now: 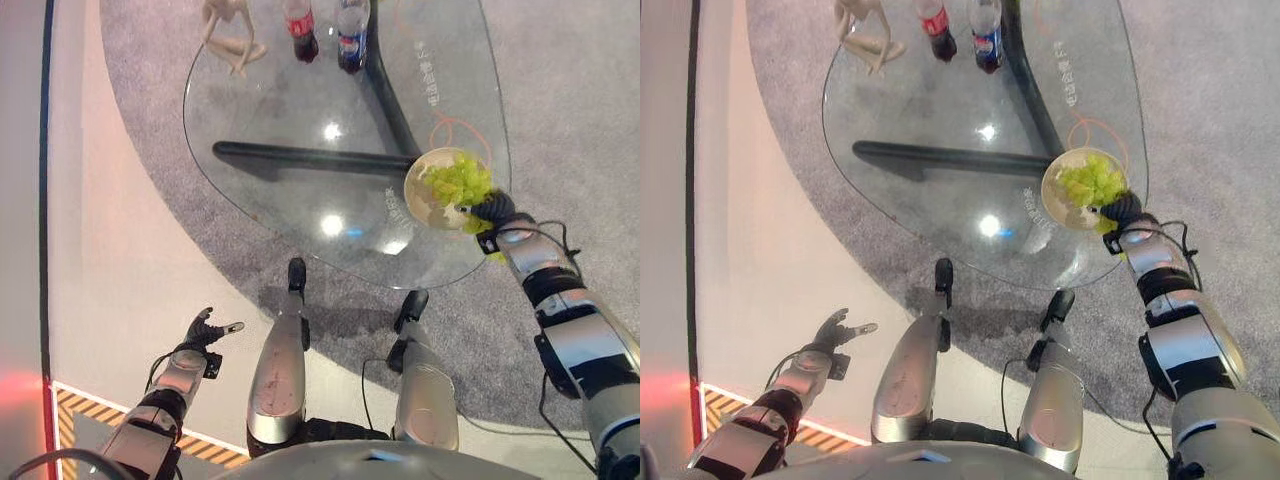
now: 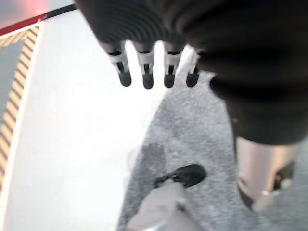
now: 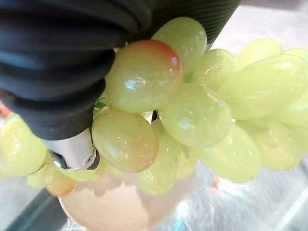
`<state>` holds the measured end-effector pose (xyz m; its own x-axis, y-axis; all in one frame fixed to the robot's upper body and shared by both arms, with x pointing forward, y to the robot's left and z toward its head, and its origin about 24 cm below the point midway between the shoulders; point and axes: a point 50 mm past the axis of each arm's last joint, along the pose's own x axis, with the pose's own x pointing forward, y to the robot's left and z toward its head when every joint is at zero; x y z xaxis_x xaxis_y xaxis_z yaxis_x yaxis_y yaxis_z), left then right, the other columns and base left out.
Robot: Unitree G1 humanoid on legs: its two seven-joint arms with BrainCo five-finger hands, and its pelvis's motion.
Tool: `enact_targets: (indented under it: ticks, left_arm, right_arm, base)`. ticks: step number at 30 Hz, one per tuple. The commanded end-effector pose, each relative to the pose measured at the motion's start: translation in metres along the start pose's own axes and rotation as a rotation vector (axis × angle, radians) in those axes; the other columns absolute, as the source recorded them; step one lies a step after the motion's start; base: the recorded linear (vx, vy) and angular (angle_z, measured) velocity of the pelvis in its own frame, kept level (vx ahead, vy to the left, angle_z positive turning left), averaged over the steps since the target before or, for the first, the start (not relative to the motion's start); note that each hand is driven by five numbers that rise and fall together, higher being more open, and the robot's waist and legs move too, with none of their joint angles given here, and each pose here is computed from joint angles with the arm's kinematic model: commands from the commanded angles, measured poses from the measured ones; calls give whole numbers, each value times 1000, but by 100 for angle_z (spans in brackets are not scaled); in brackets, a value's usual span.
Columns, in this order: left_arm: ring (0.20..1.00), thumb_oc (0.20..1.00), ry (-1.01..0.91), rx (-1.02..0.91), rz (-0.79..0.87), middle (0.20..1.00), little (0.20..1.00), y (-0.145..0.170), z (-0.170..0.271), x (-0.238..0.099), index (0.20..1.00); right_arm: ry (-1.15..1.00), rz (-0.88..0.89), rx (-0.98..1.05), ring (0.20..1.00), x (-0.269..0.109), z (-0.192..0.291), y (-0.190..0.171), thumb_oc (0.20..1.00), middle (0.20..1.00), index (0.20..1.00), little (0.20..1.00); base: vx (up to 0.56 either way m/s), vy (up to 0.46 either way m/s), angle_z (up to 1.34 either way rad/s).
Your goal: Pick up fruits into the plate
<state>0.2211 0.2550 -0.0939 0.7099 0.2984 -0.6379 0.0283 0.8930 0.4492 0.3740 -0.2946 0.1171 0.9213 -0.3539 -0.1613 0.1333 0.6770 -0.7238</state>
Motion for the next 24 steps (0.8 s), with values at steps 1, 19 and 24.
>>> enact_targets:
  ticks: [1, 19, 24]
  left_arm:
    - [1000, 1000, 39, 13, 27, 1000, 1000, 7, -17, -4, 1000]
    - [1000, 1000, 29, 37, -52, 1000, 1000, -12, -26, -12, 1000]
    - [1000, 1000, 16, 29, -62, 1000, 1000, -15, -24, -13, 1000]
  right_arm:
    - [-41, -131, -72, 200, 2, 9, -37, 200, 200, 200, 200]
    - [74, -317, -185, 489, 4, 13, -78, 489, 489, 489, 489]
    - [162, -345, -241, 1000, 2, 1, -84, 1000, 1000, 1000, 1000]
  base:
    - [10, 11, 14]
    - [29, 12, 8]
    - [-7, 3, 0]
